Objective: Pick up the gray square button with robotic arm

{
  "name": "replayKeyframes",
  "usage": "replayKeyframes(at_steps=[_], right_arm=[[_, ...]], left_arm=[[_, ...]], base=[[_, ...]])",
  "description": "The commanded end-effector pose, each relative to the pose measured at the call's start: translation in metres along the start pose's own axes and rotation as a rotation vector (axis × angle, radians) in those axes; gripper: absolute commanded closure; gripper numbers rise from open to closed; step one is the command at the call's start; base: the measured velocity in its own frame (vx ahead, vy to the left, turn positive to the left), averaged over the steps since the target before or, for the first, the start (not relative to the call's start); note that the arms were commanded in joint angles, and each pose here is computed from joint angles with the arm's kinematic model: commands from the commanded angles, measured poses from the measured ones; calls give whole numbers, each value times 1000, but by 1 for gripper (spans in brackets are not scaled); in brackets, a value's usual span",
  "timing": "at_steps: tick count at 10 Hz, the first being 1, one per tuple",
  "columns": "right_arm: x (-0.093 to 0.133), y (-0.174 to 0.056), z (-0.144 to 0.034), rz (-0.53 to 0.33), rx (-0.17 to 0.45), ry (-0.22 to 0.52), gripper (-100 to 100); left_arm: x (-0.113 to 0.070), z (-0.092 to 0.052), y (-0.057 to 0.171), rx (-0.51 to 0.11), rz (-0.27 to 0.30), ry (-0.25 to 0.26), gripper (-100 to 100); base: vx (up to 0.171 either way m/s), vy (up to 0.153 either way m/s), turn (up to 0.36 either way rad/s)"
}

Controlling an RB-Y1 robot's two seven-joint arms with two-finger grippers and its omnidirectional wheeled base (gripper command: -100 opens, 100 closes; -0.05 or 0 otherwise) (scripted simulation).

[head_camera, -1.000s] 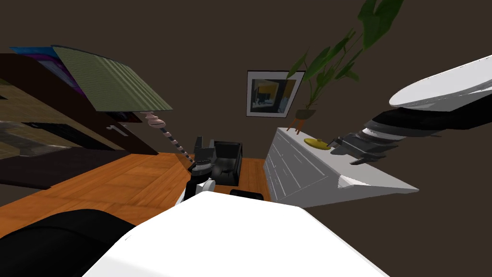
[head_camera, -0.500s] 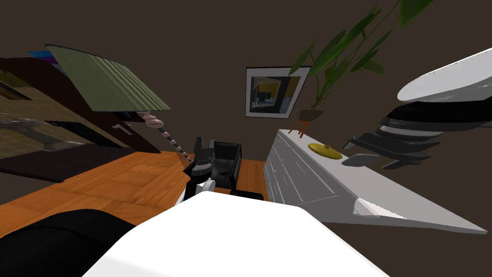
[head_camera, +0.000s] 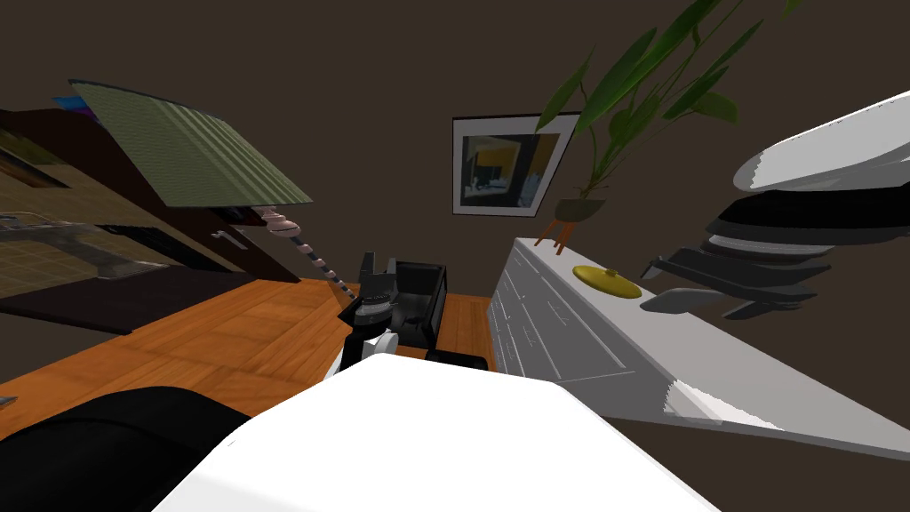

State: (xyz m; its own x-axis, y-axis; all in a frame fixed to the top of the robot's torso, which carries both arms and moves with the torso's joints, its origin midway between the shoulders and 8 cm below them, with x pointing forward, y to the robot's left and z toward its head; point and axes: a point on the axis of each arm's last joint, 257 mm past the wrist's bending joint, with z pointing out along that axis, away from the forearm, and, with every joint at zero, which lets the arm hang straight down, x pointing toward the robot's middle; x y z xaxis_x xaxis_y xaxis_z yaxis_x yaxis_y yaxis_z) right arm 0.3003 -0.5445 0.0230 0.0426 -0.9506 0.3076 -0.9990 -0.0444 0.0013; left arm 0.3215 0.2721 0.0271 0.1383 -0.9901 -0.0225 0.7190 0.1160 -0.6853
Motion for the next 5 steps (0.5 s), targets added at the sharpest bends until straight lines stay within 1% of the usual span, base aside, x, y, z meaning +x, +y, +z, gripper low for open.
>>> replayKeyframes(at_steps=[1, 5], right_arm=[[0, 0, 0, 0, 0, 0, -100], [0, 0, 0, 0, 0, 0, -100]], left_arm=[[0, 0, 0, 0, 0, 0, 0], [0, 0, 0, 0, 0, 0, 0]], base=[[0, 0, 0], [-1, 1, -7]])
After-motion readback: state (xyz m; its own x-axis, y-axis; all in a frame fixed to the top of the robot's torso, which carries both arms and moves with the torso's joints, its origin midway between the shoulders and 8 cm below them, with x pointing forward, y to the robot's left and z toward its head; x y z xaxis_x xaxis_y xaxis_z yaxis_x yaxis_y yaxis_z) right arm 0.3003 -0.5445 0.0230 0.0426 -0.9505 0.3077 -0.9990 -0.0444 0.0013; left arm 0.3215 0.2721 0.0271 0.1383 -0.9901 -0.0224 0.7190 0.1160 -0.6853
